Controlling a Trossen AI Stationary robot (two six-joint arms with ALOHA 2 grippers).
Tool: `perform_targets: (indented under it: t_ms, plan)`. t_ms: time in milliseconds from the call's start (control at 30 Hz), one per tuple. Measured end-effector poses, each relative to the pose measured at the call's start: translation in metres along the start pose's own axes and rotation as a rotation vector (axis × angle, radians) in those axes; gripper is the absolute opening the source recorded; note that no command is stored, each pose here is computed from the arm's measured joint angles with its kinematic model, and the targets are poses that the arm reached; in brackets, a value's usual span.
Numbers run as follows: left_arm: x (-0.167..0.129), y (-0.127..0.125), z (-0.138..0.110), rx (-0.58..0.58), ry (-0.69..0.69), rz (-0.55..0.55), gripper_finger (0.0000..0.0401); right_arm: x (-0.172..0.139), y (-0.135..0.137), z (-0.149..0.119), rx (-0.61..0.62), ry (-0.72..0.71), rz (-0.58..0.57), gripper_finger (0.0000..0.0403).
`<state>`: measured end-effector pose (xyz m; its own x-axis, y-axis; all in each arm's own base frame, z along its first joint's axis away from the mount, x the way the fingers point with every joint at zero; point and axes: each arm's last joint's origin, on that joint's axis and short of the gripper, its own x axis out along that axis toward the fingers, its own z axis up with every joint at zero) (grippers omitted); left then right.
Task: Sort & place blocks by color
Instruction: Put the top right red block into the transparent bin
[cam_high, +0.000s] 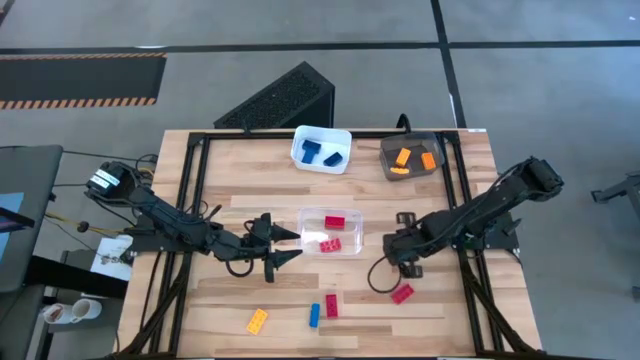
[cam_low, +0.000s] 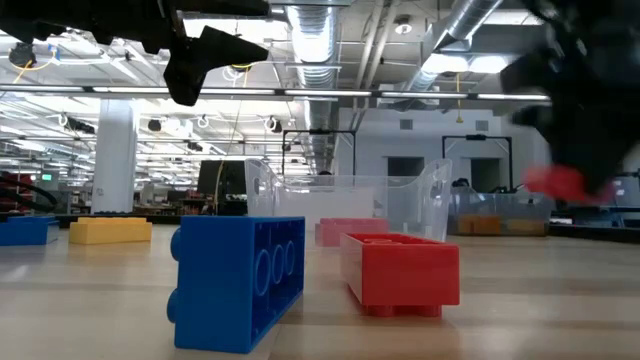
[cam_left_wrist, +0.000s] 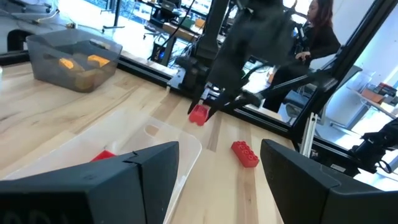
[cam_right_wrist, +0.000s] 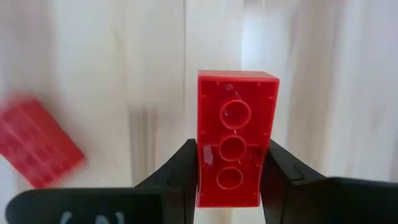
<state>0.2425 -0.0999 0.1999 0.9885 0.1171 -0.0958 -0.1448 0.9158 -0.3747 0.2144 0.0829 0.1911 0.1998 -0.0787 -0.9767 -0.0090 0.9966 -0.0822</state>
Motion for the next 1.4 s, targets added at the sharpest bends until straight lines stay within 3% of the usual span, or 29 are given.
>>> perform_targets:
  t_ms: [300,467,800,1000,1133,1400]
  plan:
    - [0.0,0.0,0.0,-0.005,0.001,0.002,0.0217,-0.049,-0.007,0.066,0.003,-0.466,0.019,0.0122]
    - [0.0,0.0,0.0,-0.005,0.001,0.003,0.0217,-0.048,-0.031,0.084,0.08,-0.55,-0.008,0.0122]
    - [0.0,0.001,-0.001,0.004,0.011,0.014,0.0217,-0.026,-0.064,0.106,0.172,-0.577,0.053,0.013]
    - [0.0,0.002,-0.003,0.005,0.013,0.032,0.0217,0.0,-0.055,0.112,0.145,-0.506,0.088,0.0172]
    - [0.0,0.002,-0.003,0.001,0.016,0.033,0.0217,0.019,-0.051,0.116,0.19,-0.457,0.098,0.0202]
    - [0.0,0.002,-0.004,0.006,0.025,0.037,0.0217,0.026,-0.05,0.117,0.201,-0.426,0.146,0.026]
